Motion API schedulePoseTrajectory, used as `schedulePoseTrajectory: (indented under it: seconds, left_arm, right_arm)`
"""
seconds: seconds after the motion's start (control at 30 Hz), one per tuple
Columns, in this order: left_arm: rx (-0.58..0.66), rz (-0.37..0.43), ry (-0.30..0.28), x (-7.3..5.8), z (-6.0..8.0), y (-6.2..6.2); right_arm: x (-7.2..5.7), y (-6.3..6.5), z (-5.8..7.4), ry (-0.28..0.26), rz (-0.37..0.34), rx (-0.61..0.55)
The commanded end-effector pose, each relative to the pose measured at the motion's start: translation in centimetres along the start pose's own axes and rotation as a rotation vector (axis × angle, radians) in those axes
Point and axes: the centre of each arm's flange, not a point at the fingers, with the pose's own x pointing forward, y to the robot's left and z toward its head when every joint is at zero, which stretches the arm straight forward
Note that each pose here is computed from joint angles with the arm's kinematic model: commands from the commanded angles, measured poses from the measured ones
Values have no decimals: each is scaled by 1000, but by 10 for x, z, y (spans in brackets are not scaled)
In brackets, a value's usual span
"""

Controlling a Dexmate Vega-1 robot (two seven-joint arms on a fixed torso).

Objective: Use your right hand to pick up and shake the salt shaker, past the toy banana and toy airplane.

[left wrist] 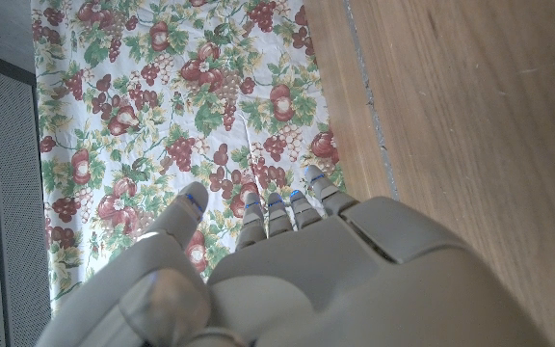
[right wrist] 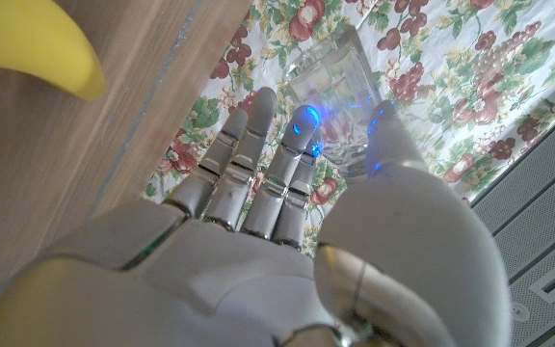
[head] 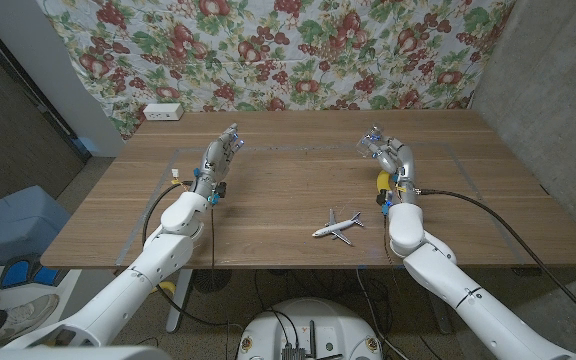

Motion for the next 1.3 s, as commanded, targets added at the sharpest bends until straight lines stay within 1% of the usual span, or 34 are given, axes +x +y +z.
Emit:
schedulePoseTrajectory:
  seconds: [0.03, 0.27, 0.4, 0.6, 0.73, 0.9, 1.1, 1.3]
  left_arm:
    - [2, -1, -4, 1, 1, 0]
    - [-1, 0, -5, -1, 2, 1]
    - [2, -1, -8, -2, 2, 2]
    - [1, -1, -9, -4, 3, 1]
    - [2, -5, -9, -4, 3, 1]
    - [3, -6, -9, -6, 4, 0]
    - [4, -5, -10, -7, 4, 0]
    - [4, -2, -8, -9, 4, 0]
  right_arm:
    - [-7, -1, -3, -22, -133, 73]
    - [-8, -1, -2, -25, -143, 76]
    - [-9, -1, -1, -27, -138, 75]
    - [-10, -2, 1, -26, -103, 55]
    - [-10, -3, 3, -18, -55, 26]
    - [-8, -3, 6, -7, 21, -27]
    - [-5, -2, 11, 15, 128, -107]
    - [-1, 1, 13, 40, 208, -150]
